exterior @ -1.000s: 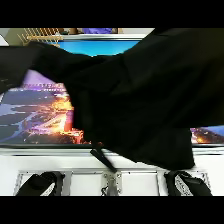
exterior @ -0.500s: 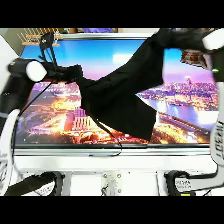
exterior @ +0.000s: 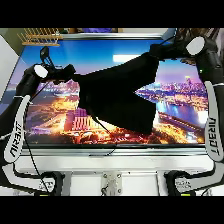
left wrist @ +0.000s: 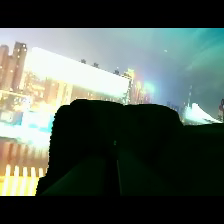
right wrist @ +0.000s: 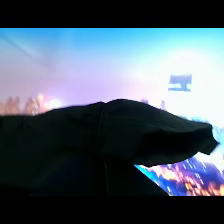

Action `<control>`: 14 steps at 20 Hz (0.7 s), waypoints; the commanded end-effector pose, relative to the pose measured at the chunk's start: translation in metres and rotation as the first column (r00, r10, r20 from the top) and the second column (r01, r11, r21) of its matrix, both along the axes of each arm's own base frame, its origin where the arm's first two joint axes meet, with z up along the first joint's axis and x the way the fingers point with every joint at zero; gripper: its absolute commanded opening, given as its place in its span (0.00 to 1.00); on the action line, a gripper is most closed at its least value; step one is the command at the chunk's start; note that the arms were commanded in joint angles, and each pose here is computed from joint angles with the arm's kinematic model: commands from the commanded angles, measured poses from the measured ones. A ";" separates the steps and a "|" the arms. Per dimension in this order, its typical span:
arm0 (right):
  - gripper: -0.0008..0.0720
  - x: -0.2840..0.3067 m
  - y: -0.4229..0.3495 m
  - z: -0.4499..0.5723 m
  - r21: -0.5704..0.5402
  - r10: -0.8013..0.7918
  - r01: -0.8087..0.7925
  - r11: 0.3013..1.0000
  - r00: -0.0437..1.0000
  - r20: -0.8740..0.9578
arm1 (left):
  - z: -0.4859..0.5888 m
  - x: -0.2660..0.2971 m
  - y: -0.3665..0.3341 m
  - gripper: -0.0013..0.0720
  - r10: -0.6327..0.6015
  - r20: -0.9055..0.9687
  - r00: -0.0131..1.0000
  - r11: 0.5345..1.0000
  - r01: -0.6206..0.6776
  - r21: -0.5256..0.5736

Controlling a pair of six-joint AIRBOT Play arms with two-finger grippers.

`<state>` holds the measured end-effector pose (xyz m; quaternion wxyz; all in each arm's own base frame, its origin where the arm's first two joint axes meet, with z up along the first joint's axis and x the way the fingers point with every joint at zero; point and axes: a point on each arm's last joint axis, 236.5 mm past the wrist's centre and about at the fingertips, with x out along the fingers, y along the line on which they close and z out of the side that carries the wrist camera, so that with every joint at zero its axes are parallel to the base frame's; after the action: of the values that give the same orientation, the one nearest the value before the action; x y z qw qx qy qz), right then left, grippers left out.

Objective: Fold the clothes and pants, and hang the long-sleeved shirts on hangers.

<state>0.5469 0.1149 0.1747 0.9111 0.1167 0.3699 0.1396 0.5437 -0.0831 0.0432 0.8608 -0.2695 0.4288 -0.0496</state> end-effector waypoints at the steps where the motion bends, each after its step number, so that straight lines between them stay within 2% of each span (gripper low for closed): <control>1: 0.03 -0.060 -0.012 -0.014 -0.185 0.029 -0.055 0.981 0.990 -0.138 | -0.012 -0.020 0.001 0.04 -0.104 -0.075 0.992 0.994 0.102 -0.029; 4: 0.03 -0.118 -0.012 -0.041 -0.210 0.008 -0.063 0.976 0.968 -0.252 | -0.025 -0.048 -0.007 0.04 -0.199 -0.173 0.965 0.980 0.197 -0.029; 8: 0.03 -0.206 -0.009 -0.094 -0.176 -0.041 -0.034 0.984 0.913 -0.407 | -0.031 -0.065 -0.012 0.04 -0.240 -0.236 0.942 0.971 0.235 -0.050; 10: 0.03 -0.248 -0.004 -0.121 -0.166 -0.049 -0.034 0.986 0.880 -0.473 | -0.042 -0.076 -0.005 0.04 -0.250 -0.287 0.925 0.966 0.258 -0.012; 14: 0.03 -0.315 0.027 -0.168 -0.072 0.031 -0.095 0.993 0.787 -0.616 | -0.081 -0.104 0.004 0.04 -0.241 -0.392 0.888 0.965 0.263 0.001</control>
<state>0.2837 0.1267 0.0402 0.7853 0.0751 0.6070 0.0964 0.4610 -0.0858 -0.0133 0.7732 -0.2066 0.5901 -0.1061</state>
